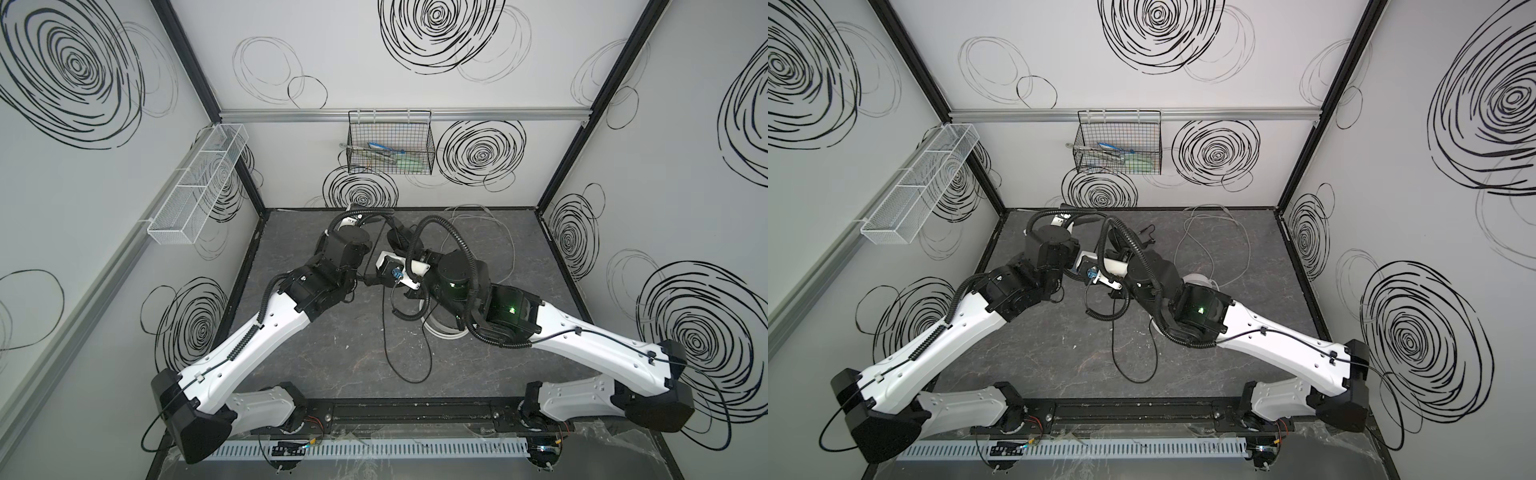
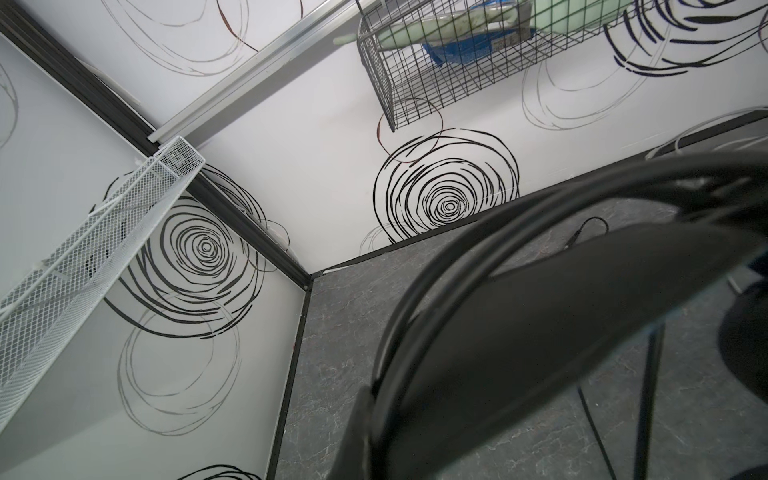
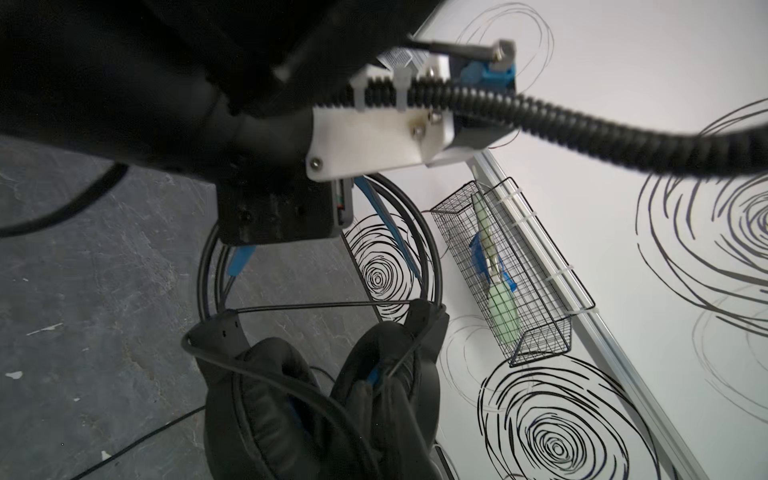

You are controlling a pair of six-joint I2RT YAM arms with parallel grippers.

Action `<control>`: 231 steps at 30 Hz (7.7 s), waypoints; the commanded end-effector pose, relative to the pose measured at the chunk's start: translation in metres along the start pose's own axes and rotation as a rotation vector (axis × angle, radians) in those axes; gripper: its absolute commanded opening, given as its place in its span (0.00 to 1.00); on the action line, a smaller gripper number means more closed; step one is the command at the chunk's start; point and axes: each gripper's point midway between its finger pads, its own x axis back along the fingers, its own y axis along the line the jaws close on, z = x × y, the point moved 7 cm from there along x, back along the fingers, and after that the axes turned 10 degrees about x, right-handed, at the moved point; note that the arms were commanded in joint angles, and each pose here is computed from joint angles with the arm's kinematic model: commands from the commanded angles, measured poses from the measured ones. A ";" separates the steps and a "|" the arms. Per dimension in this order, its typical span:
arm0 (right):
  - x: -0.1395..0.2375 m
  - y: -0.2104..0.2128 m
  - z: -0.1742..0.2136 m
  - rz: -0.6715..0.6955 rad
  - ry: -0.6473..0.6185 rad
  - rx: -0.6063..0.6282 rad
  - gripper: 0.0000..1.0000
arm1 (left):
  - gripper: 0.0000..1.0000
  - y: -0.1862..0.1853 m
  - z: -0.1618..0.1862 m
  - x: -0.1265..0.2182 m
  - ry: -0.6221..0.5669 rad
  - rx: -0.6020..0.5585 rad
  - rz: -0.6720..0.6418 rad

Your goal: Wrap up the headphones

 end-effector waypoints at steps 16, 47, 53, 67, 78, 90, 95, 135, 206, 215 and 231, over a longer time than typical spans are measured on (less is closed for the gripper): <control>-0.003 -0.043 -0.005 0.112 0.010 -0.111 0.17 | 0.00 0.018 0.002 0.012 -0.051 0.068 0.068; -0.035 -0.125 0.109 0.244 -0.019 -0.580 0.28 | 0.00 0.033 -0.074 0.119 -0.300 0.374 0.713; -0.043 -0.115 0.105 0.175 -0.094 -0.642 0.27 | 0.00 0.041 -0.107 0.140 -0.378 0.500 0.824; -0.064 -0.054 0.098 -0.100 -0.208 -0.795 0.24 | 0.00 0.056 -0.161 0.156 -0.457 0.618 0.845; -0.066 -0.016 0.100 -0.248 -0.228 -0.863 0.14 | 0.00 0.073 -0.194 0.151 -0.492 0.790 0.710; -0.061 0.022 0.105 -0.363 -0.193 -0.884 0.12 | 0.00 0.101 -0.212 0.130 -0.532 0.971 0.480; -0.067 0.042 0.096 -0.398 -0.120 -0.783 0.08 | 0.00 0.108 -0.207 0.117 -0.517 1.060 0.363; -0.017 -0.037 -0.001 0.121 0.044 0.094 0.13 | 0.00 0.042 -0.033 0.028 -0.113 0.114 -0.097; 0.024 -0.050 0.119 -0.181 -0.245 -0.770 0.76 | 0.00 0.058 -0.121 0.144 -0.315 0.407 0.685; -0.019 -0.020 0.109 -0.355 -0.299 -0.779 0.75 | 0.00 0.062 -0.136 0.148 -0.353 0.442 0.702; -0.051 0.031 0.129 -0.475 -0.245 -0.865 0.30 | 0.00 0.081 -0.151 0.150 -0.396 0.541 0.709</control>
